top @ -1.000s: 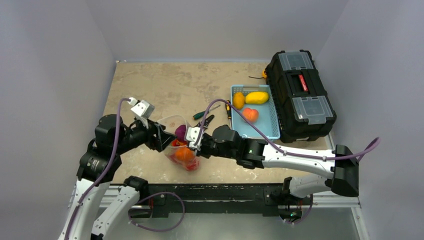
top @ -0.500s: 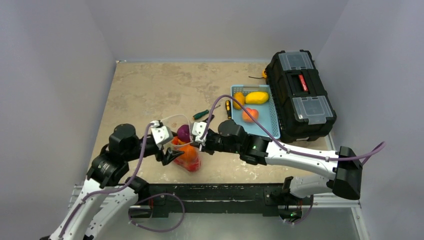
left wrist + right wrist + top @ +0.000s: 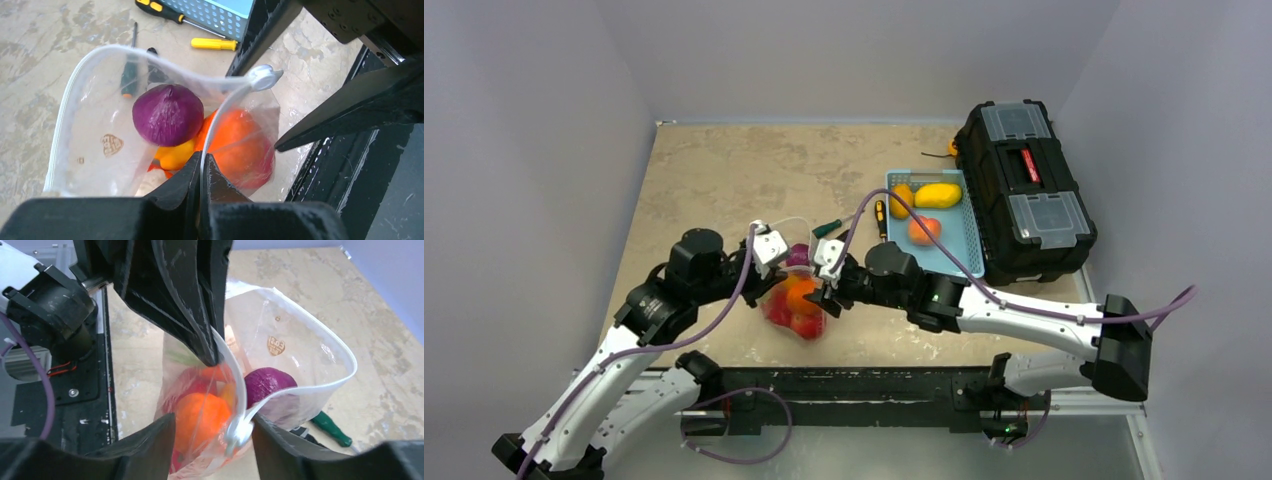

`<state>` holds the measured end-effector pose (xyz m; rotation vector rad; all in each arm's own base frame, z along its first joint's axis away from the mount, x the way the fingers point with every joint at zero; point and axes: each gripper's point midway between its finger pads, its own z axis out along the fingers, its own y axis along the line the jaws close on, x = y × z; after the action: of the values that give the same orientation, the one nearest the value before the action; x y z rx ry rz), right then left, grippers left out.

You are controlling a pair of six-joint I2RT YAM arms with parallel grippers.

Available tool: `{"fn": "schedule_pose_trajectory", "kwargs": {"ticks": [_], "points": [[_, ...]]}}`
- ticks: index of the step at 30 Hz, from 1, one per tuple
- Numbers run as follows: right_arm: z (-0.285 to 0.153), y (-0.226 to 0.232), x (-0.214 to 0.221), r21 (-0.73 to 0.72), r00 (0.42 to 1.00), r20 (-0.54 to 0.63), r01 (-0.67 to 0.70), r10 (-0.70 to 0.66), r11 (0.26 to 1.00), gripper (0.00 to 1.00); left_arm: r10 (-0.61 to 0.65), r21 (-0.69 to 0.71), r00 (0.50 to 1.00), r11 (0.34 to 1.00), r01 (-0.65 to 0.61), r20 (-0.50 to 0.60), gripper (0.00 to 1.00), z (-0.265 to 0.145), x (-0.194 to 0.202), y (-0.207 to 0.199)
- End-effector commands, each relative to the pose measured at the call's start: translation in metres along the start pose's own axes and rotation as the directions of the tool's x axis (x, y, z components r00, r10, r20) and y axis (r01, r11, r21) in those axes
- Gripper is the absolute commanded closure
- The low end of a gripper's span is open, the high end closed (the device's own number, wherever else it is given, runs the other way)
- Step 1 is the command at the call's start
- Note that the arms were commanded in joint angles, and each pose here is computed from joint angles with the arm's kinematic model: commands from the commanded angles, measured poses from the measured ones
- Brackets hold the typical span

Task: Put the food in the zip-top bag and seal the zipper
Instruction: Adjust the zipper food storage bag at the center of the board.

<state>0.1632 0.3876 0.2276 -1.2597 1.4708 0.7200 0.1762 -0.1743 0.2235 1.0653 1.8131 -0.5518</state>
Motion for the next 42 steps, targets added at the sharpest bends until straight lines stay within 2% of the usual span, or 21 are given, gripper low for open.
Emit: {"fn": "schedule_pose_trajectory", "kwargs": {"ticks": [1, 3, 5, 11, 16, 22, 25, 28, 30, 33, 35, 38, 39, 42], "points": [[-0.019, -0.015, -0.032, 0.097, 0.974, 0.183, -0.153, 0.134, 0.983, 0.34, -0.079, -0.074, 0.986, 0.993, 0.090, 0.146, 1.00, -0.015, -0.033, 0.007], [-0.028, -0.016, -0.035, 0.099, 0.946, 0.259, -0.230, 0.198, 0.968, 0.21, -0.098, -0.025, 0.974, 0.994, 0.105, 0.206, 1.00, -0.016, -0.039, -0.003], [-0.033, -0.014, -0.036, 0.078, 0.919, 0.314, -0.276, 0.239, 0.958, 0.17, -0.101, 0.021, 0.965, 0.995, 0.099, 0.243, 1.00, -0.014, -0.039, -0.012], [-0.036, -0.013, -0.031, 0.043, 0.863, 0.415, -0.334, 0.287, 0.942, 0.16, -0.094, 0.045, 0.974, 0.995, 0.086, 0.206, 1.00, -0.010, -0.027, -0.017], [-0.032, -0.021, -0.035, -0.047, 0.854, 0.432, -0.300, 0.290, 0.953, 0.16, -0.101, 0.053, 0.982, 0.994, 0.093, 0.158, 1.00, -0.006, -0.016, -0.018], [-0.022, -0.016, -0.032, -0.150, 0.875, 0.398, -0.233, 0.275, 0.961, 0.14, -0.100, 0.076, 0.980, 0.993, 0.088, 0.174, 1.00, -0.007, -0.019, -0.022], [-0.011, -0.008, -0.031, -0.219, 0.880, 0.369, -0.231, 0.300, 0.948, 0.14, -0.103, 0.081, 0.977, 0.993, 0.089, 0.185, 1.00, -0.008, -0.022, -0.024], [-0.001, -0.011, -0.032, -0.225, 0.874, 0.371, -0.245, 0.315, 0.943, 0.18, -0.102, 0.091, 0.977, 0.992, 0.086, 0.188, 1.00, -0.008, -0.022, -0.025], [0.005, -0.017, -0.032, -0.211, 0.871, 0.373, -0.255, 0.319, 0.944, 0.25, -0.106, 0.091, 0.978, 0.992, 0.091, 0.181, 1.00, -0.007, -0.021, -0.025], [0.009, -0.024, -0.033, -0.206, 0.871, 0.370, -0.263, 0.323, 0.943, 0.43, -0.108, 0.084, 0.978, 0.992, 0.095, 0.176, 1.00, -0.007, -0.020, -0.024], [0.006, -0.026, -0.036, -0.203, 0.863, 0.386, -0.264, 0.325, 0.943, 0.60, -0.110, 0.076, 0.979, 0.992, 0.098, 0.174, 1.00, -0.007, -0.019, -0.023], [0.000, -0.028, -0.043, -0.199, 0.854, 0.412, -0.255, 0.317, 0.946, 0.97, -0.117, 0.051, 0.979, 0.993, 0.110, 0.166, 1.00, -0.006, -0.018, -0.018], [0.000, -0.028, -0.045, -0.197, 0.857, 0.414, -0.245, 0.307, 0.949, 1.00, -0.124, 0.033, 0.980, 0.992, 0.120, 0.158, 0.97, -0.006, -0.018, -0.015], [-0.003, -0.025, -0.045, -0.207, 0.871, 0.400, -0.216, 0.284, 0.954, 1.00, -0.151, -0.039, 0.979, 0.987, 0.158, 0.137, 0.72, -0.009, -0.019, -0.002]]}}
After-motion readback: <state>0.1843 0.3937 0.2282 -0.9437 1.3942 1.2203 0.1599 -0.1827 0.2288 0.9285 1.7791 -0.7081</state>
